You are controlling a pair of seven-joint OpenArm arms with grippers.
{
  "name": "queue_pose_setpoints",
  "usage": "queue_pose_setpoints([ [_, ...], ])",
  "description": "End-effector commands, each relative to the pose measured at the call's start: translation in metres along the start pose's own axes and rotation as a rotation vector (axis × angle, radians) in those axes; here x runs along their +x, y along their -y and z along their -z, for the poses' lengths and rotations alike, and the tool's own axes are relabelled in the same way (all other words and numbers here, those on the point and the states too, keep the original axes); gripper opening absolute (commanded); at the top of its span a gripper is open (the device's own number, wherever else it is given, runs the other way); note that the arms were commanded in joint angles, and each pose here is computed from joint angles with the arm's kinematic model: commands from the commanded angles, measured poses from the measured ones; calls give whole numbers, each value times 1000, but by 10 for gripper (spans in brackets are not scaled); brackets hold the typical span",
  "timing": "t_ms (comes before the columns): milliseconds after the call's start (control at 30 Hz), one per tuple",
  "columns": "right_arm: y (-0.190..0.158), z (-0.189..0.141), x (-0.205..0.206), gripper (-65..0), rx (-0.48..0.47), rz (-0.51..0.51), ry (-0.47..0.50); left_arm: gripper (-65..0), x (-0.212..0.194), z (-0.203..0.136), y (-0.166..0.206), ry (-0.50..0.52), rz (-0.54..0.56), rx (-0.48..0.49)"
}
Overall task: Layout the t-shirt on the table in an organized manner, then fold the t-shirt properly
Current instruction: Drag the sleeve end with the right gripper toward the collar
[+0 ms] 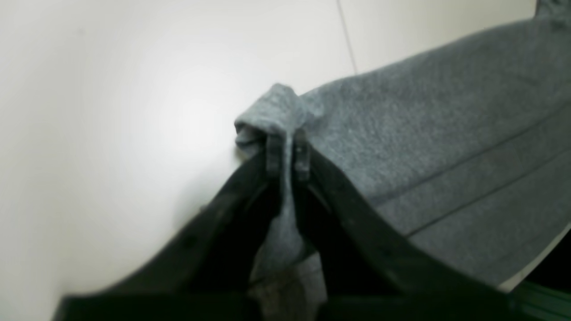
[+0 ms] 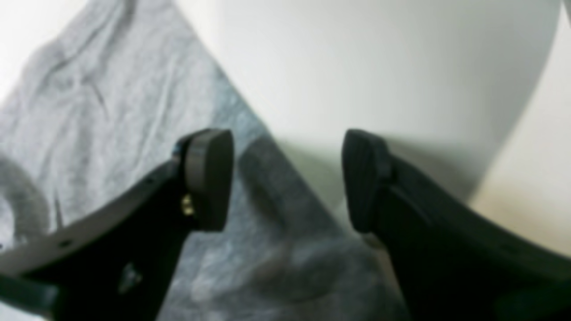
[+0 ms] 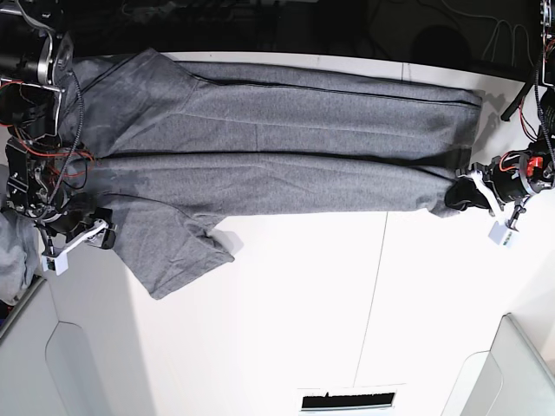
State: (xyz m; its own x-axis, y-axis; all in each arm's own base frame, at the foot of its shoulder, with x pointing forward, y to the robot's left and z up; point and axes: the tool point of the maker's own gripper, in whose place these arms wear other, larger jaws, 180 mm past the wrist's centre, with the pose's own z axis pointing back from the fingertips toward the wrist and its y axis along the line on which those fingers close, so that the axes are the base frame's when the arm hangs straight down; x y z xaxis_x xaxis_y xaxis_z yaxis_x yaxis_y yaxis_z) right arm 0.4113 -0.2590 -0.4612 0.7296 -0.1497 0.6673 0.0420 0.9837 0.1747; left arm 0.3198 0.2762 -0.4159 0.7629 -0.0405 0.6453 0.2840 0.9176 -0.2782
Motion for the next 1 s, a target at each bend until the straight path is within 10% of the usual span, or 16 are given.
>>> queue_pose_setpoints([
  [0,3,-1,8,-264,-1,-9,0,-650,20,-8,-4,49,20,3],
  [400,-55,2,8,-274,222,-17,22,-650,21,-8,-4,55,17,1],
  [600,-82,8,1,-650,265,-10,0,-650,22,-8,-4,56,16,0],
  [967,-104,-40,23,-650,329,-144,79,-650,17,-18,13,-22,-69,-102],
])
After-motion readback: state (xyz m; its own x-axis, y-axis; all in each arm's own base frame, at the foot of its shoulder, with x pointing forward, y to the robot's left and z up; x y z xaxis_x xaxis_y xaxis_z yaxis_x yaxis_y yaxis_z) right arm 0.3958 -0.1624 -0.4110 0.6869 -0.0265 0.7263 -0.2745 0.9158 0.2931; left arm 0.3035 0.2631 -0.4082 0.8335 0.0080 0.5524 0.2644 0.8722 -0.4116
